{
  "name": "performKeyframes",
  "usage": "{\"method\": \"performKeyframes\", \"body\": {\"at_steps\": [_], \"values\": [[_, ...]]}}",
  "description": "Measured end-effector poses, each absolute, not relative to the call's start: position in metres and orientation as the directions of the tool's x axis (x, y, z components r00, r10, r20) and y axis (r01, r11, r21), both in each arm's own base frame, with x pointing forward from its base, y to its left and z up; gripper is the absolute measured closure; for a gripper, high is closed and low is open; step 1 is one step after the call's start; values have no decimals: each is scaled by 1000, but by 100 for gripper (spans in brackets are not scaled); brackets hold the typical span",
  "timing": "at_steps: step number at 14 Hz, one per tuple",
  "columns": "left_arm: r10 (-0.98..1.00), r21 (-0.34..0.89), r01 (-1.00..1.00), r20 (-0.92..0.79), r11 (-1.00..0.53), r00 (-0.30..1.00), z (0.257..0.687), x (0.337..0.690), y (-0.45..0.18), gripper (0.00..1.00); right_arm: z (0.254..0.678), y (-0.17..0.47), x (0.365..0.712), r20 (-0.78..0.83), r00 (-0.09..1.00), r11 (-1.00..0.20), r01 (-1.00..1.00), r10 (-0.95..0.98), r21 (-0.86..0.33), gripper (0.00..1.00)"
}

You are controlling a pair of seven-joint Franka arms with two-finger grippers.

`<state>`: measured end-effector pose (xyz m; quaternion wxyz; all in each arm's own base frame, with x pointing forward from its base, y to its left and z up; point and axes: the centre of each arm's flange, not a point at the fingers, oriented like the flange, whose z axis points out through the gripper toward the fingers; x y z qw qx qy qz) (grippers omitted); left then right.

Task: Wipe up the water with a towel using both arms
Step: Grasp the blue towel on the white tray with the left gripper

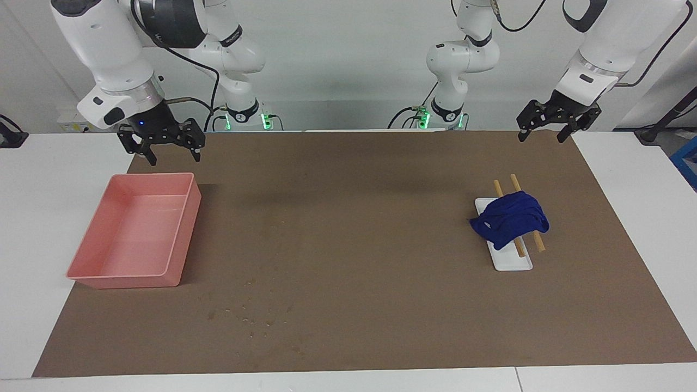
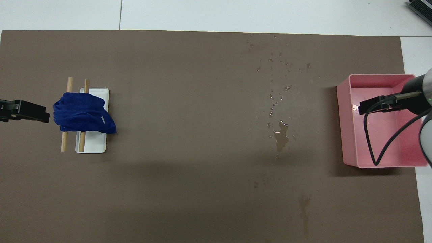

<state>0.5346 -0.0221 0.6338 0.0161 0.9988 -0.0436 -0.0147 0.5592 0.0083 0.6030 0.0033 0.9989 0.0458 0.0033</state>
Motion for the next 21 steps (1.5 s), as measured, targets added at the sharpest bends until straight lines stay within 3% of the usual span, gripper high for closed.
{"method": "performKeyframes", "body": {"at_steps": [8, 10, 13, 18, 20, 21], "values": [[-82, 33, -81, -20, -996, 996, 628, 537, -20, 0, 603, 8, 559, 6, 996, -996, 92, 92, 7, 0], [-74, 28, -76, 58, -997, 996, 616, 546, -18, 0, 603, 8, 559, 6, 996, -996, 92, 92, 7, 0], [-40, 18, -44, 179, -999, 983, 572, 558, -2, 0, 603, 8, 559, 6, 996, -996, 92, 92, 7, 0], [6, 11, 4, 229, -1000, 973, 491, 581, 26, 0, 603, 7, 559, 6, 996, -996, 90, 90, 7, 0], [47, 20, 44, 218, -999, 975, 465, 585, 27, 3, 603, 10, 559, 6, 996, -996, 94, 95, 7, 0], [79, 27, 75, 229, -997, 970, 452, 584, 26, 10, 603, 13, 559, 6, 995, -995, 100, 100, 7, 0]]}}
